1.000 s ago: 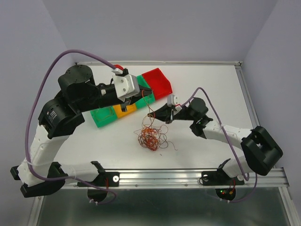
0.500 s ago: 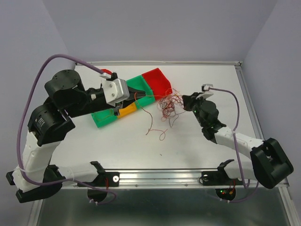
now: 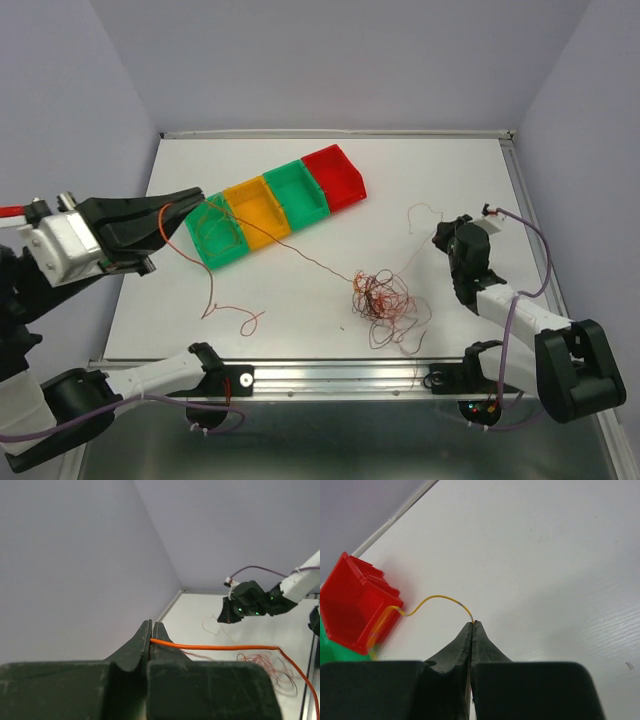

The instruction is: Untangle the cables

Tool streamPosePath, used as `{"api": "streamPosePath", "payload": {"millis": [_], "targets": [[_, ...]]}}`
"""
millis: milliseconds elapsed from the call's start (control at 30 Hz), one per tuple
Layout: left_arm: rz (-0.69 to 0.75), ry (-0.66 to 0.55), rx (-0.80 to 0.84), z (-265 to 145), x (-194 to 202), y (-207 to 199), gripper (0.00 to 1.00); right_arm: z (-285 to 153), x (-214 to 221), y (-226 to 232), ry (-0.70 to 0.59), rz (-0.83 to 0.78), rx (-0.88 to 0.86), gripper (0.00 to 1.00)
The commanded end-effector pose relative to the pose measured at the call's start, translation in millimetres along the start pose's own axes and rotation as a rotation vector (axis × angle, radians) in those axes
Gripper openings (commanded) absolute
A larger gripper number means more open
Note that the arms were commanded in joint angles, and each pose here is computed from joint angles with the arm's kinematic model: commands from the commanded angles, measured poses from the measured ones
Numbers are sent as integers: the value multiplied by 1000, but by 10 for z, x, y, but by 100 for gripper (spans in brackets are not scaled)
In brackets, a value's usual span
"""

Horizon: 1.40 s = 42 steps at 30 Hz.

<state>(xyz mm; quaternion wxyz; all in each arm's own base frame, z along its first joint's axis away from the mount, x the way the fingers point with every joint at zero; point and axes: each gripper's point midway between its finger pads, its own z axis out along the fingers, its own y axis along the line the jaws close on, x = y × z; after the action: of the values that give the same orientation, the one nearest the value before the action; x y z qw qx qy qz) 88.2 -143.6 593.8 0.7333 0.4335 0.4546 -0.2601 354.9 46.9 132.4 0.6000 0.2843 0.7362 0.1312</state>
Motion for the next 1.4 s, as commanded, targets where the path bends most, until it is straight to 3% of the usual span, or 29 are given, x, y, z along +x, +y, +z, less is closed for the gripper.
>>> {"api": "streamPosePath", "payload": {"millis": [0,100,233,267,333,467,633,800,1067,1367], "targets": [[7,-61,-222,-190,-224,390,0,51,-11,-273,-27,75,106,1],[19,-99,-343,-292,-253,572,0,77,14,-354,-23,82,134,0],[21,-52,-292,-71,-72,504,0,84,47,-183,28,-5,45,1],[19,-42,-275,-9,-28,480,0,55,154,26,105,-49,-72,17],[11,-14,-212,191,130,378,0,-30,180,407,158,-111,-264,65],[4,19,-186,471,343,348,0,-744,435,1248,229,-280,-815,89],[4,36,-223,612,460,420,0,-1543,898,1951,283,-473,-1239,96],[4,22,-246,615,389,481,0,-1882,1353,2349,320,-606,-1486,98],[21,-27,-347,398,151,664,0,-2308,1918,2928,298,-630,-1753,100],[34,-65,-405,202,-6,753,0,-2479,2607,3391,344,-614,-1849,100]]}}
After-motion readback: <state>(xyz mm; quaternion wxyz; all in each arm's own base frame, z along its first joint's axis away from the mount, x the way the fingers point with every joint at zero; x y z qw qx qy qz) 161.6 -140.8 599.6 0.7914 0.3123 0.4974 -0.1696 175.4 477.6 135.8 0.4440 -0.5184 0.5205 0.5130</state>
